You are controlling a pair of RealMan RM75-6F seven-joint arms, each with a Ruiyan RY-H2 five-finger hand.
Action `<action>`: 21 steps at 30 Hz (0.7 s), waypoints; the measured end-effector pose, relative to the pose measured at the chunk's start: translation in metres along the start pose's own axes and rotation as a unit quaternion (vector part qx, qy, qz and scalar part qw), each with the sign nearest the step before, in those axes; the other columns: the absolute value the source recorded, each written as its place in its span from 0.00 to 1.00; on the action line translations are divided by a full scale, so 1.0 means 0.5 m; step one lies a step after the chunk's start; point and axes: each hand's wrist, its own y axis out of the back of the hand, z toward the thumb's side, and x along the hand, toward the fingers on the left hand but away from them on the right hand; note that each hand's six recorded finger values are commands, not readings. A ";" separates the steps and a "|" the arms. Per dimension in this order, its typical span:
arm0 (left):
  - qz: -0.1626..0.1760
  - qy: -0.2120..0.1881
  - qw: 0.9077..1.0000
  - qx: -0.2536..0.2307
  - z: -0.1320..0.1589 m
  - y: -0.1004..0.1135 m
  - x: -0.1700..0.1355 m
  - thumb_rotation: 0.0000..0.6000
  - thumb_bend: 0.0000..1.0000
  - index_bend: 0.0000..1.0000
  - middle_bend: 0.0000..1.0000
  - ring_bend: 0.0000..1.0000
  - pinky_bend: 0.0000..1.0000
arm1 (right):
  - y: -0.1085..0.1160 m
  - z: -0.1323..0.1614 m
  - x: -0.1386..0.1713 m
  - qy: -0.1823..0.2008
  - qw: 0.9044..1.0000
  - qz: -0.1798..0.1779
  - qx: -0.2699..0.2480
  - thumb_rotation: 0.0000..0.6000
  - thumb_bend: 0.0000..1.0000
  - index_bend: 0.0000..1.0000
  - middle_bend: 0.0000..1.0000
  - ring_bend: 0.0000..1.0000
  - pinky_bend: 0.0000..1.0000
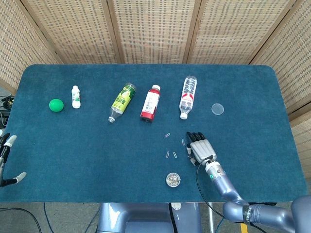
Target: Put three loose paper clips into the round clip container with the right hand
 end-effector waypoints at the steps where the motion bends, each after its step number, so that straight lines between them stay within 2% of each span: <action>1: 0.000 0.000 1.000 0.000 0.000 0.000 0.000 1.00 0.00 0.00 0.00 0.00 0.00 | 0.000 0.000 0.000 0.000 1.000 0.000 0.000 1.00 0.29 0.50 0.00 0.00 0.00; 10: 0.000 0.001 1.000 0.000 0.000 0.000 0.001 1.00 0.00 0.00 0.00 0.00 0.00 | -0.010 -0.001 -0.005 -0.002 1.000 0.006 0.004 1.00 0.34 0.51 0.00 0.00 0.00; 17: 0.000 0.000 1.000 0.000 0.000 0.000 0.001 1.00 0.00 0.00 0.00 0.00 0.00 | -0.012 0.001 -0.005 0.000 1.000 0.006 0.008 1.00 0.42 0.59 0.00 0.00 0.00; 21: 0.000 0.001 1.000 0.000 -0.001 0.000 0.001 1.00 0.00 0.00 0.00 0.00 0.00 | -0.014 0.002 -0.005 0.002 1.000 0.006 0.014 1.00 0.43 0.63 0.00 0.00 0.00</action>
